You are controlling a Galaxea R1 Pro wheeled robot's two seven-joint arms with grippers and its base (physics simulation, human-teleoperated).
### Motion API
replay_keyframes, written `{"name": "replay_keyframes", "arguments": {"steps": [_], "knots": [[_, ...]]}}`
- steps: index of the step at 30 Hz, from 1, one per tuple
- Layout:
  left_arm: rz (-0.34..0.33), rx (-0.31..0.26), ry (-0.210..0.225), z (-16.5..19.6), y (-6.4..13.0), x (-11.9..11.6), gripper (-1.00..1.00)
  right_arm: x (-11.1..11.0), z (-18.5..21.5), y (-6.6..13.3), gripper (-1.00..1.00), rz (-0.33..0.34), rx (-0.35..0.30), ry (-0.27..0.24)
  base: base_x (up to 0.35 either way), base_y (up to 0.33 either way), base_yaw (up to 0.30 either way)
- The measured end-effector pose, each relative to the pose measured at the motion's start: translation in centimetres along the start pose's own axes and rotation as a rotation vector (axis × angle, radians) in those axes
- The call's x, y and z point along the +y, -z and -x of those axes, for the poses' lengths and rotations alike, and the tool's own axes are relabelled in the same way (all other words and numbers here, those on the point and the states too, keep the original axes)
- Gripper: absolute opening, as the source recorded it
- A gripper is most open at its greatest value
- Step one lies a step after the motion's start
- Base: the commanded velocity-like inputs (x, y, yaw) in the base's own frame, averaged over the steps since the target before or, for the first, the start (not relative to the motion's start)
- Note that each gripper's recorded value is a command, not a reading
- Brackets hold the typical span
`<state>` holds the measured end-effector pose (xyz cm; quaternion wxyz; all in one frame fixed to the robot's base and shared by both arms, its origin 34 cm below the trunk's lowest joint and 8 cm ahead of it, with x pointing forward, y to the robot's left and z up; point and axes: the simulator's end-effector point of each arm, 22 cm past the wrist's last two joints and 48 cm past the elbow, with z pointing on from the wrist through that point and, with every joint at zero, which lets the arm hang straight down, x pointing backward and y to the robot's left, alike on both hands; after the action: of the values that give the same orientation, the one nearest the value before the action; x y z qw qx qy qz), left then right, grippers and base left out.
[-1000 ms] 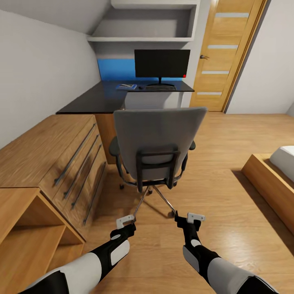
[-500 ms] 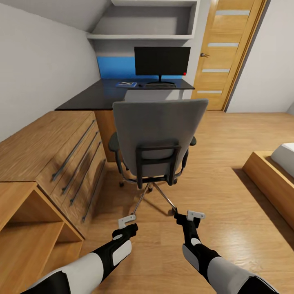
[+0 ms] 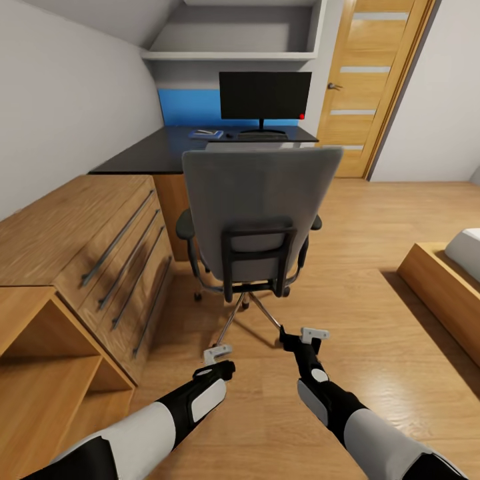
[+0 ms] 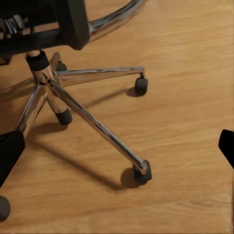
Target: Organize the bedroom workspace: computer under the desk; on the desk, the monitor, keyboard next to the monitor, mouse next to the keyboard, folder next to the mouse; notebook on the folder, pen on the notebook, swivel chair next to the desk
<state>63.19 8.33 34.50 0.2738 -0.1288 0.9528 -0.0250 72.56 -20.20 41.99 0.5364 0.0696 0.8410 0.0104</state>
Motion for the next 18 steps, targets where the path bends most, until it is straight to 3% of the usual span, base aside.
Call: {"name": "replay_keyframes", "arguments": {"steps": [4, 11, 18], "knots": [[0.046, -0.024, -0.005, 2.2, -0.2, 0.1, 1.00, -0.5, -1.2, -0.5, 1.00, 0.033, 0.044, 0.020, 0.000, 0.000, 0.000], [0.070, -0.041, -0.004, 2.5, -1.1, 0.5, 1.00, 0.1, -3.3, -0.8, 1.00, 0.088, 0.066, 0.035, 0.000, 0.000, 0.000], [0.109, -0.116, 0.042, 2.9, -2.5, 2.4, 1.00, -0.3, -4.7, -1.1, 1.00, 0.097, 0.058, 0.040, 0.000, 0.000, 0.000]]}}
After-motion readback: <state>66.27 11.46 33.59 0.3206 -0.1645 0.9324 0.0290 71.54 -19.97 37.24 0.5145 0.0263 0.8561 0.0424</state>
